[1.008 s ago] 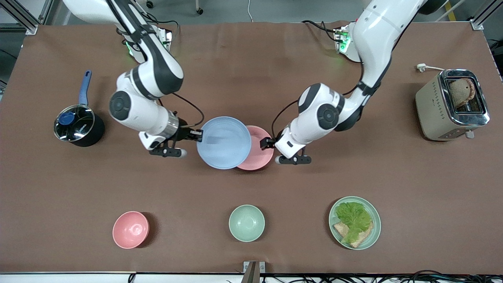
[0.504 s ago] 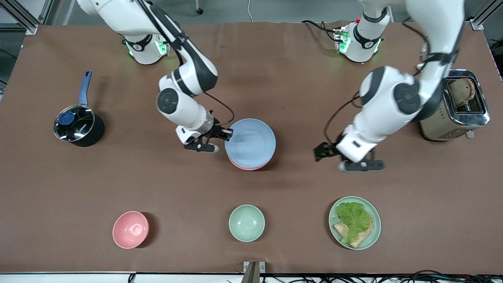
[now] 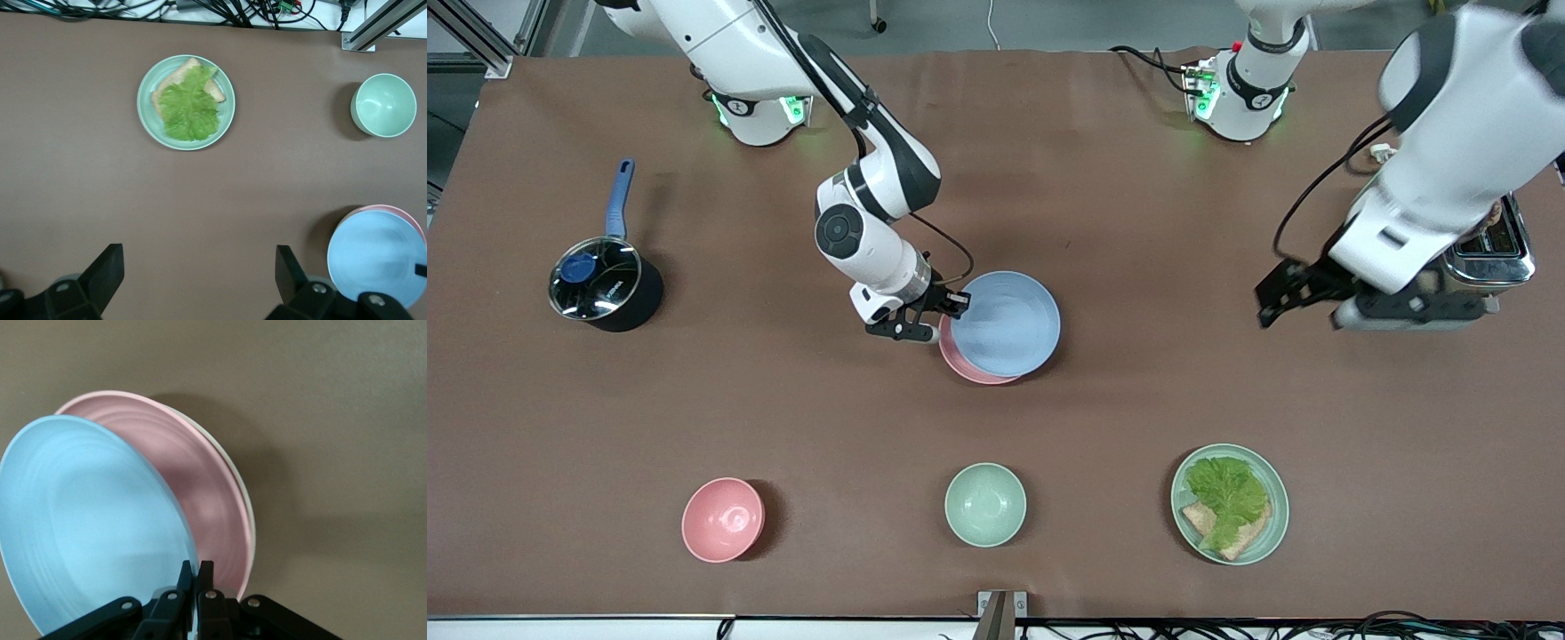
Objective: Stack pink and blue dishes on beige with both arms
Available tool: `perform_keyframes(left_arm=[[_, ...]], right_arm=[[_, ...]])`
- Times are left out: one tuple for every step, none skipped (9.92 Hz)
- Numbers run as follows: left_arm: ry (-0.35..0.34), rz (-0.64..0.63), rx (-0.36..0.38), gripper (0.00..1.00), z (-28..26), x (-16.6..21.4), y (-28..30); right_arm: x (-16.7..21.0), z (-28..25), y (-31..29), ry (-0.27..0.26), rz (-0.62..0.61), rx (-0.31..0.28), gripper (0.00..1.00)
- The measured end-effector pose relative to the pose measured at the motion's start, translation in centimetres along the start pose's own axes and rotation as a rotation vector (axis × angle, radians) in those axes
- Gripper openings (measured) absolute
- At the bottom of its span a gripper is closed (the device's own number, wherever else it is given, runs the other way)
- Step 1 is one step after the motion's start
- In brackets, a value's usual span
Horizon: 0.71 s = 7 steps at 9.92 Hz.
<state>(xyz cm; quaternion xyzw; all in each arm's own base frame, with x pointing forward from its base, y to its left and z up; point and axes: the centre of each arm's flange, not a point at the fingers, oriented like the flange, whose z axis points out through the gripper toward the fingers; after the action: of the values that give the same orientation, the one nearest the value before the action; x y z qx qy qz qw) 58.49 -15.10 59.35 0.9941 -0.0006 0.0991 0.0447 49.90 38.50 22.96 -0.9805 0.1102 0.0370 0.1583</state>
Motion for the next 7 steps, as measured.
perform_keyframes(left_arm=[[-0.003,-0.004,0.005,1.0,-2.5,0.1,-0.4],[-0.01,-0.015,0.013,1.0,-4.2,0.2,-1.2],[-0.008,-0.032,0.022,1.0,-5.7,0.3,-2.4],[-0.001,-0.049,0.034,1.0,-7.3,0.1,-3.9],[-0.006,-0.058,0.047,1.0,-8.9,-0.7,-5.1],[-0.008,-0.067,0.056,1.0,-10.6,-1.6,-6.1],[-0.005,-0.068,0.065,1.0,-11.8,-2.5,-7.4]], right_arm=[[-0.1,0.3,0.3,0.011,0.001,0.002,0.05],[-0.3,0.5,0.5,0.022,0.001,0.006,0.05],[-0.4,0.6,0.5,0.025,0.001,0.006,0.06],[-0.2,0.5,0.7,0.026,0.003,0.005,0.19],[-0.1,0.4,0.8,0.026,0.006,0.005,0.33],[0.2,0.0,0.7,0.02,0.008,0.003,0.47],[0.6,-1.1,0.7,0.006,0.014,-0.001,0.63]])
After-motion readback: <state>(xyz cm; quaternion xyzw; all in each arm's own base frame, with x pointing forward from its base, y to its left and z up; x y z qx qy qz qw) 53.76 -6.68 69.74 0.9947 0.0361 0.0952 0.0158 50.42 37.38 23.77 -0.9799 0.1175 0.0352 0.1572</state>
